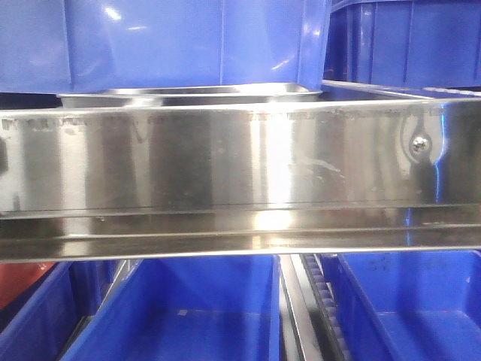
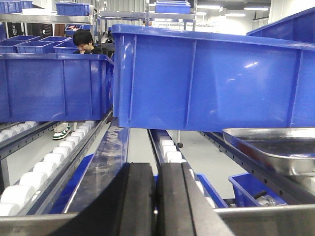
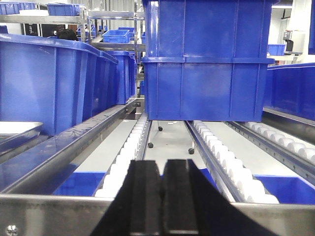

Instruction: Stack silver trays without gaps

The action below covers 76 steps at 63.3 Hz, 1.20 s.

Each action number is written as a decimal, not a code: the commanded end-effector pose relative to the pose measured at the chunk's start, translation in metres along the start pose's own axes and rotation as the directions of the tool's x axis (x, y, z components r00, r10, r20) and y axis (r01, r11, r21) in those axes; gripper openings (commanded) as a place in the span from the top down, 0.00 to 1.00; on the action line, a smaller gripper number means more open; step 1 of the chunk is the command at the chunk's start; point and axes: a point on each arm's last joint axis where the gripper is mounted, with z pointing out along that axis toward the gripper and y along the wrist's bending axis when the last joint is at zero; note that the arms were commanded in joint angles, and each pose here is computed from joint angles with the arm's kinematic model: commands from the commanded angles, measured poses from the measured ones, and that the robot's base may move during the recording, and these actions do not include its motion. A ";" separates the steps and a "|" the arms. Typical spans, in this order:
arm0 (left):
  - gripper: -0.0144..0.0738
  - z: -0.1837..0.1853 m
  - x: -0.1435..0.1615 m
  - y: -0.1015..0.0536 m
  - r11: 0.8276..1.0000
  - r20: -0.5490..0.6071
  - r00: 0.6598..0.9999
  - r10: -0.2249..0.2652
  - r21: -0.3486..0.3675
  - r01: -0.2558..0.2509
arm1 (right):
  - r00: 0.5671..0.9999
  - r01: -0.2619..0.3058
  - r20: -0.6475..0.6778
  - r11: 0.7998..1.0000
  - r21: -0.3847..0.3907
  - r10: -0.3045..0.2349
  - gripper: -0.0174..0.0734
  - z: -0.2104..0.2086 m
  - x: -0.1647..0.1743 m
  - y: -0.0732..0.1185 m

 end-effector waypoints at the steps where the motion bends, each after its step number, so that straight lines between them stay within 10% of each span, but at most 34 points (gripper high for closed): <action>1: 0.83 0.000 -0.002 0.000 1.000 0.021 1.000 -0.001 0.005 0.001 | 1.000 0.004 0.027 1.000 0.002 -0.004 0.89 0.000 -0.002 0.000; 59: 0.83 0.000 -0.003 0.000 1.000 0.025 1.000 -0.001 0.004 0.000 | 0.989 0.004 0.148 1.000 0.000 -0.004 0.89 -0.001 -0.013 0.000; 76: 0.83 -0.001 -0.012 0.002 0.983 0.129 0.974 -0.184 0.000 0.186 | 0.954 -0.053 0.294 0.998 -0.018 0.056 0.89 -0.005 -0.036 0.000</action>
